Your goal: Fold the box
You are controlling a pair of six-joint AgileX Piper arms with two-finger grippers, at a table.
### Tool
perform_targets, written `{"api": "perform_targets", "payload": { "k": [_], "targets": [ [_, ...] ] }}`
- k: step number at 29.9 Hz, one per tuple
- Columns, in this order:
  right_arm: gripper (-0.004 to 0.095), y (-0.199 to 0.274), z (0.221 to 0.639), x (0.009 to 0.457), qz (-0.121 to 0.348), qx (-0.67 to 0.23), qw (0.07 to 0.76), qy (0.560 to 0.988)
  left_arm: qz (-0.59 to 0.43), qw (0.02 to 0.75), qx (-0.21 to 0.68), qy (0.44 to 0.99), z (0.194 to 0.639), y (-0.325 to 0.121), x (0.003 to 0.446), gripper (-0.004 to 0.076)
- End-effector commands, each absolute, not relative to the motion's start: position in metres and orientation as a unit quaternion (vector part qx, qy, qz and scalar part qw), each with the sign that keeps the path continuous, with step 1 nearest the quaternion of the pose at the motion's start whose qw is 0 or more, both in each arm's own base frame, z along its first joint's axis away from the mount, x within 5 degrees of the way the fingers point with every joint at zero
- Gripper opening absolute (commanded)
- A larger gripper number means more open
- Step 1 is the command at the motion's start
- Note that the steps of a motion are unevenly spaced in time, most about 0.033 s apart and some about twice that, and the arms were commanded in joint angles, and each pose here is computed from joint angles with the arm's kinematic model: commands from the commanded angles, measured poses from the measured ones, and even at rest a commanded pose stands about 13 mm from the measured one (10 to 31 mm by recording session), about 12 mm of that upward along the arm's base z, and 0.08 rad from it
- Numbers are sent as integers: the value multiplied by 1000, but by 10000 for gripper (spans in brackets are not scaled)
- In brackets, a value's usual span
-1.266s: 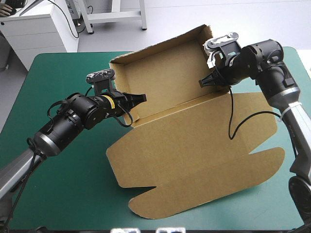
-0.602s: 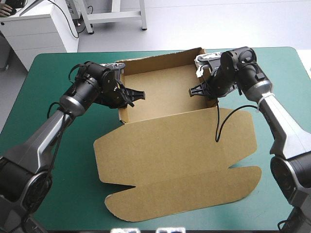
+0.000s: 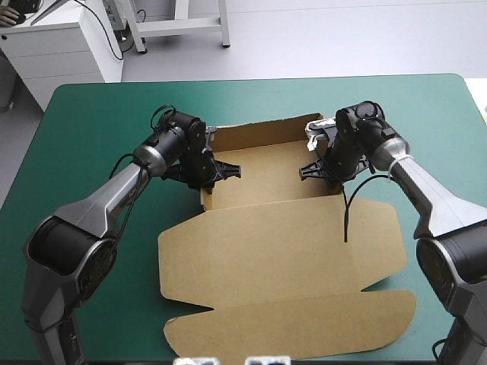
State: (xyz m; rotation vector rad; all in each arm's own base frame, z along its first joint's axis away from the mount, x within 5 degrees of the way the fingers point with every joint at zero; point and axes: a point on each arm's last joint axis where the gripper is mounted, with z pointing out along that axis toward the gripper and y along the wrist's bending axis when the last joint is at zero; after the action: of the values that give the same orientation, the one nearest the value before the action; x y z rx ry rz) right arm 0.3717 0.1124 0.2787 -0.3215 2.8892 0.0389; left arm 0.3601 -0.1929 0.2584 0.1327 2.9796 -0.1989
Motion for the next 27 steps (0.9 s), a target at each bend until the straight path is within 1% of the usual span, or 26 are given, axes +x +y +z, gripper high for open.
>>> {"api": "perform_targets", "payload": {
  "k": [1,4,8,9,12,16,18,20,21,23,25,27],
  "targets": [
    [-10,106,296,370,-1,-122,144,982,-40,83,73,993,285,-182,352,-8],
    [12,109,290,372,14,-118,132,984,-39,84,95,991,285,-182,352,-8],
    [87,112,286,373,29,-114,124,985,-40,84,102,990,285,-182,352,-2],
    [113,112,286,373,29,-114,124,985,-41,84,105,990,285,-183,352,1],
    [222,112,286,372,28,-114,121,986,-59,77,117,988,285,-186,350,42],
    [467,112,286,372,28,-115,120,986,-68,74,126,987,285,-188,349,160],
    [594,112,286,372,28,-115,120,986,-68,74,126,987,285,-188,349,237],
    [679,112,286,372,28,-115,121,986,-68,74,126,987,285,-188,349,311],
    [705,112,287,372,29,-114,122,985,-68,74,126,987,285,-188,349,342],
    [721,112,287,373,29,-115,127,985,-68,74,126,987,285,-188,349,386],
    [721,113,288,375,30,-114,136,984,-65,78,127,987,287,-187,349,411],
    [720,114,292,378,33,-112,152,981,-56,83,129,987,289,-185,349,414]
  ]
}}
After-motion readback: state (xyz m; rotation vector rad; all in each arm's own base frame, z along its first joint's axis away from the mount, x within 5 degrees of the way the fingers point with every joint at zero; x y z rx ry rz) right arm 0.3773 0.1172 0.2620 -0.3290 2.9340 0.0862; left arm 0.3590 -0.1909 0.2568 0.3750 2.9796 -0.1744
